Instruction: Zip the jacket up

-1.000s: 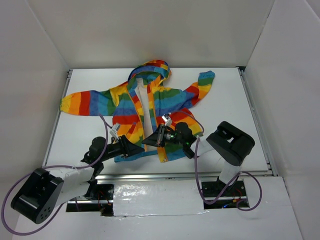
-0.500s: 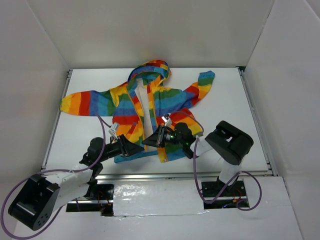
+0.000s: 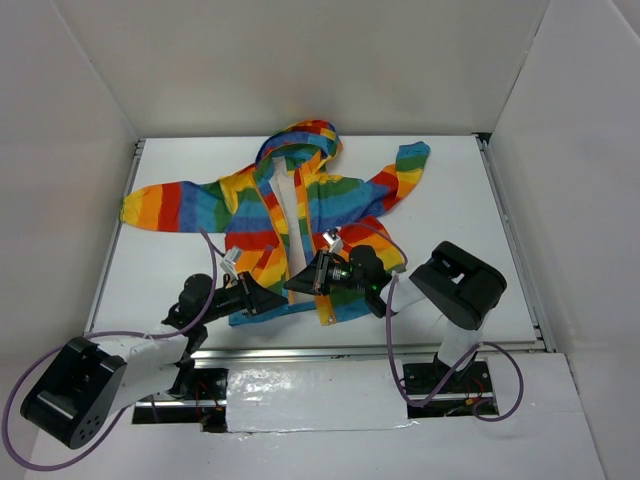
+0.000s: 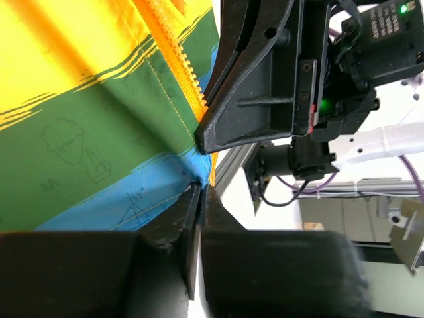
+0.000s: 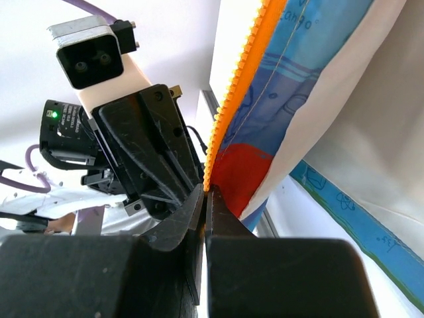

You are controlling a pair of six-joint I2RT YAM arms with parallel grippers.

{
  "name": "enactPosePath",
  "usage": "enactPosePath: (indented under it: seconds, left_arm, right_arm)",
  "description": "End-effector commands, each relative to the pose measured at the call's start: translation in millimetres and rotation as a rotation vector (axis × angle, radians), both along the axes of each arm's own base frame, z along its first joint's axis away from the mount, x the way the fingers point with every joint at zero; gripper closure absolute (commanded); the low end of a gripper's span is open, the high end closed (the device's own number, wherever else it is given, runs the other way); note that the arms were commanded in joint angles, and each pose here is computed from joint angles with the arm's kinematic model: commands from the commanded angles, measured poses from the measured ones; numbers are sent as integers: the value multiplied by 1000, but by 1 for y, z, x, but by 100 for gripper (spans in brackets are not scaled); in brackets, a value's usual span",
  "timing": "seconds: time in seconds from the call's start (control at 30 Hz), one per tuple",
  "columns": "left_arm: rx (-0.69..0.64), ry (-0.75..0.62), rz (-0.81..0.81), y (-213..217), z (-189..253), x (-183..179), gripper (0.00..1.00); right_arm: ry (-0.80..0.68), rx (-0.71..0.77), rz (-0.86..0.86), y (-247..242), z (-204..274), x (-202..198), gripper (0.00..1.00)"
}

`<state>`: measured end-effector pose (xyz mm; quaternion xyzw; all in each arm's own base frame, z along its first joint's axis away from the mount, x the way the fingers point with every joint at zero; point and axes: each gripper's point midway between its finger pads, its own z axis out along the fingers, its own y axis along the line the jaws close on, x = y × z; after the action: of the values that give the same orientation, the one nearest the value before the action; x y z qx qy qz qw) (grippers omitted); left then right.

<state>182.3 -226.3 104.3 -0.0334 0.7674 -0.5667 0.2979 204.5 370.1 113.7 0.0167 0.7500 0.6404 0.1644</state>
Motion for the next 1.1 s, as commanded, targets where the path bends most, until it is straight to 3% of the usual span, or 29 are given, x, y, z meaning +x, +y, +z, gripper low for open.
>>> enactPosePath:
  seconds: [0.0,0.17,0.2,0.27,0.3,0.47,0.6,0.7,0.73,0.87,1.07]
  left_arm:
    - [-16,-94,-23,-5,16,4,91]
    - [-14,-97,-23,-6,18,5,100]
    - [-14,-95,-22,-6,18,6,100]
    - [-15,-93,-21,-6,17,6,100]
    - [-15,-87,-18,-6,17,6,100]
    - [-7,-70,-5,-5,16,8,100]
    - [-18,-72,12,-4,22,10,100]
    - [-9,-43,47,-1,22,13,100]
    - [-7,-39,60,0,23,15,100]
    - [31,-8,111,6,22,20,100]
    - [137,38,166,19,16,21,100]
  right_arm:
    - [-85,70,34,8,23,-2,100]
    - [-96,77,52,9,26,-3,100]
    - [-101,83,64,10,28,-5,84]
    - [-114,83,67,8,30,-6,73]
    - [-117,74,57,5,30,-4,63]
    - [-164,-12,38,-12,26,0,56]
    - [-189,-95,44,-32,15,-2,40]
    - [-194,-307,-17,-54,-5,9,35]
    - [-182,-479,-62,-74,-25,11,34]
    - [-191,-817,-115,-113,-40,11,36]
    - [-201,-1113,-145,-158,-46,-3,43]
